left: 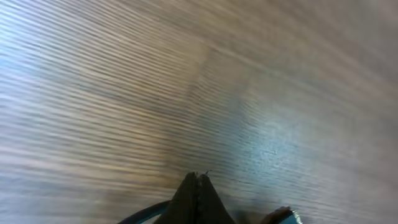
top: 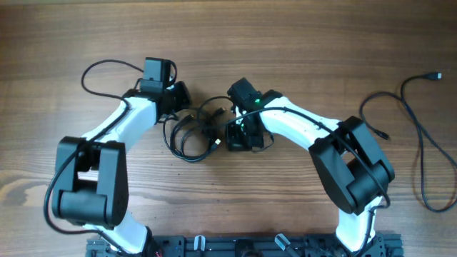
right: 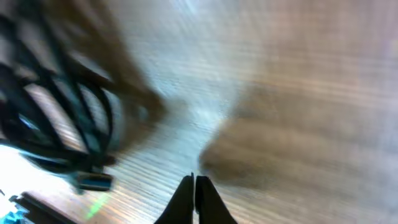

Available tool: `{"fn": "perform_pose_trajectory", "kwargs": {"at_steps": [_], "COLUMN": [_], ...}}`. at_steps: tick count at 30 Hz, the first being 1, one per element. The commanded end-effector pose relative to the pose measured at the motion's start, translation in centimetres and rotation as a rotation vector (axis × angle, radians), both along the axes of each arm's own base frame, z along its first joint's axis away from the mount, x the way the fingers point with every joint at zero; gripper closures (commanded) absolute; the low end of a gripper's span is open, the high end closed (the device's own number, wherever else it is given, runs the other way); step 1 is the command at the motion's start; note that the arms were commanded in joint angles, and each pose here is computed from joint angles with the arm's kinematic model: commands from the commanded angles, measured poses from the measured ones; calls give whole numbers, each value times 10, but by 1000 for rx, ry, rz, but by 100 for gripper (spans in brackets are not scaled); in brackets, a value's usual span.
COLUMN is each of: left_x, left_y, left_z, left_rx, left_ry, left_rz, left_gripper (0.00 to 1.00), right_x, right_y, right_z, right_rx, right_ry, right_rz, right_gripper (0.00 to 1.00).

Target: Untangle cables

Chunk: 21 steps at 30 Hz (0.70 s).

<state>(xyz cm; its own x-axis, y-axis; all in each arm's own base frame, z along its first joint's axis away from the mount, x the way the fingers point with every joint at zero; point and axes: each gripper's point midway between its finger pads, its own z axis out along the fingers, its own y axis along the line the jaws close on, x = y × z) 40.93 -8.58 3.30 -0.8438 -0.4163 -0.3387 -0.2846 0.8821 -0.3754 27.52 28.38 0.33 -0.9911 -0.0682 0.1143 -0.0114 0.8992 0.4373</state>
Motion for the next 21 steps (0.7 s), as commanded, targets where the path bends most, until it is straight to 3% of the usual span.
{"fn": "perform_pose_trajectory", "kwargs": {"at_steps": [1,5,10,14,17,21], "left_x": [9,6,5,5,5,5], "left_y": [26,46,52,52,52,52], "left_z": [28,25,24,24,24,24], "left_rx": [-17,-14,-34,-34,-34,-34], "left_ry": [-52,-30,-15,-15,-15,-14], "left_rz": [98,145,199,198,198,198], "left_gripper": [96,96,85,85,84,84], "right_x": [48,85,65,58,53,69], "right_y": [24,42,86,87,83,37], "right_z": [41,54,63,42,26,13], "right_rx": [134,134,176,-15,-69,-290], "right_ry": [-269,-542,-678,-748,-726,-720], "right_rz": [94,172,354,388,403,349], "right_gripper": [81,74,72,70,61,61]}}
